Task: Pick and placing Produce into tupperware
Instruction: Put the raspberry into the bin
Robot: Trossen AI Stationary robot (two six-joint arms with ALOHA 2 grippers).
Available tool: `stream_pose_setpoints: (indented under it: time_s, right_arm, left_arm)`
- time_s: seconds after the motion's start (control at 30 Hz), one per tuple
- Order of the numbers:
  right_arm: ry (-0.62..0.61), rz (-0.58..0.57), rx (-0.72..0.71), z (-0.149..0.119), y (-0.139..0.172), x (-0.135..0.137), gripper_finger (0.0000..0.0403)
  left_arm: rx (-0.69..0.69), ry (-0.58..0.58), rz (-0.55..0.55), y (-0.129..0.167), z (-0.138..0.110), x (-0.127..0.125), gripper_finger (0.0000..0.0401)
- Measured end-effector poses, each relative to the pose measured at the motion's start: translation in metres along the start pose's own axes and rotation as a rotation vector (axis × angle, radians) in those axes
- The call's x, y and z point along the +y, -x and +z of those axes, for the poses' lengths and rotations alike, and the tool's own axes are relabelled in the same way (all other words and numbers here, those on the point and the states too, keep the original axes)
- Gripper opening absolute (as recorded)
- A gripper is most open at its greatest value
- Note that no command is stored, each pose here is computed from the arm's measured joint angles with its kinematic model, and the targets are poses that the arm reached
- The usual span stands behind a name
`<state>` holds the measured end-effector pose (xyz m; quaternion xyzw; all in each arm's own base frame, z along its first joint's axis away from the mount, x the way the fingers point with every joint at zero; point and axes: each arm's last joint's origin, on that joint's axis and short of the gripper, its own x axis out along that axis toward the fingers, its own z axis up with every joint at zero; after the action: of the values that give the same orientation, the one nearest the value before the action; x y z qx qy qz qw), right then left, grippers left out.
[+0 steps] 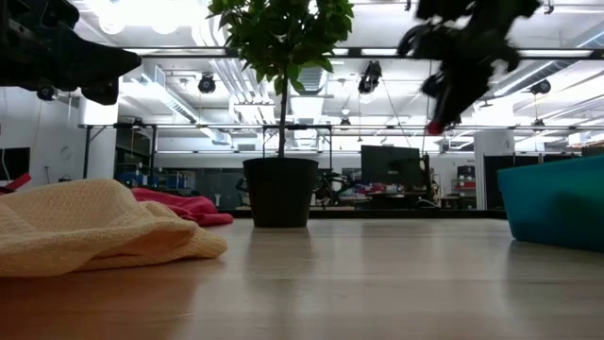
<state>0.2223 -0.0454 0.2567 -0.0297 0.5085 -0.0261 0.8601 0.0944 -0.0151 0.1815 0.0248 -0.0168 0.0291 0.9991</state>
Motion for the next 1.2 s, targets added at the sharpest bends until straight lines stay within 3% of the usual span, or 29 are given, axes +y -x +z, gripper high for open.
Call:
stream_pose_setpoints:
  time_s: [0.23, 0.53, 0.97, 1.2]
  right_arm:
    - [-0.089, 0.095, -0.055, -0.034, 0.027, 0.043, 0.0069]
    - [-0.126, 0.230, -0.049, -0.062, 0.036, 0.092, 0.0068]
    - [-0.203, 0.186, 0.196, -0.093, 0.004, 0.117, 0.0071]
    - [-0.239, 0.119, 0.172, -0.092, 0.002, 0.115, 0.0138]
  left_arm:
    - [0.000, 0.000, 0.000, 0.000, 0.000, 0.000, 0.0015]
    - [-0.001, 0.000, 0.000, 0.000, 0.000, 0.000, 0.0015]
    - [-0.001, -0.002, 0.003, 0.000, 0.000, 0.000, 0.0015]
    - [-0.001, -0.006, 0.005, 0.000, 0.000, 0.000, 0.0015]
